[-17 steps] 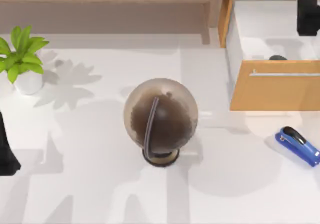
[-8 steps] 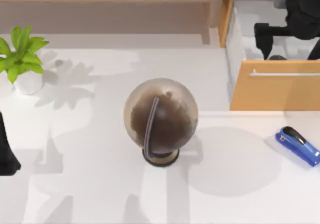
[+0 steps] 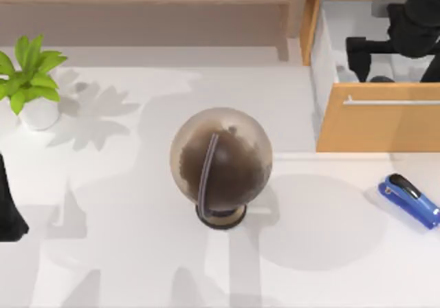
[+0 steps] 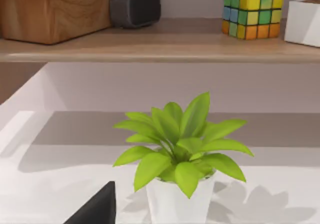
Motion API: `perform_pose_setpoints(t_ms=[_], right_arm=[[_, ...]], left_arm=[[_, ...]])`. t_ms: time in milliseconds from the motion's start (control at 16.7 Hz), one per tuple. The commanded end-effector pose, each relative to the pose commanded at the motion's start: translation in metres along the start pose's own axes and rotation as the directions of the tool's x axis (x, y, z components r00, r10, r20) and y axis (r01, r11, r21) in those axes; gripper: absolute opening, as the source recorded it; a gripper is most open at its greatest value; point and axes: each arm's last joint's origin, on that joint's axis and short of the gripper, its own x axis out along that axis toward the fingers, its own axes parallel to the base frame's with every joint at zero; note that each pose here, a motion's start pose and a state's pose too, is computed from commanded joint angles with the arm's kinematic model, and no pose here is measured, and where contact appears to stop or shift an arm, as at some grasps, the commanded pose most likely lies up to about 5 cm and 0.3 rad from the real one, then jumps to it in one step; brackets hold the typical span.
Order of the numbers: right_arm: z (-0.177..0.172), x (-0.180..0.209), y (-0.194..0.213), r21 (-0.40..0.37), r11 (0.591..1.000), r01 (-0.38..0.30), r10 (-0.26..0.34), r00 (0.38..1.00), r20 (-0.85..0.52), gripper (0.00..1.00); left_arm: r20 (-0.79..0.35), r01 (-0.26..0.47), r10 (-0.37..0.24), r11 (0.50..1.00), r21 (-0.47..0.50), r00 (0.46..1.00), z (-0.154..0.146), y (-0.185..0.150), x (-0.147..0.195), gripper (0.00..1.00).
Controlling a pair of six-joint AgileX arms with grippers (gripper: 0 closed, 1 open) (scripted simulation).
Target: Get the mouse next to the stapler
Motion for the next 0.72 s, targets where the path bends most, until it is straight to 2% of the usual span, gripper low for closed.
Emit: perform_pose_setpoints(t_ms=[720], right_arm=[[-0.0039, 0.0083, 0.0012, -0.003, 1.000, 0.000, 0.000, 1.000, 0.001, 1.00]], left_arm=[[0.000, 0.000, 0.000, 1.000, 0.000, 1.000, 0.0000, 0.0000, 0.0000, 1.00]])
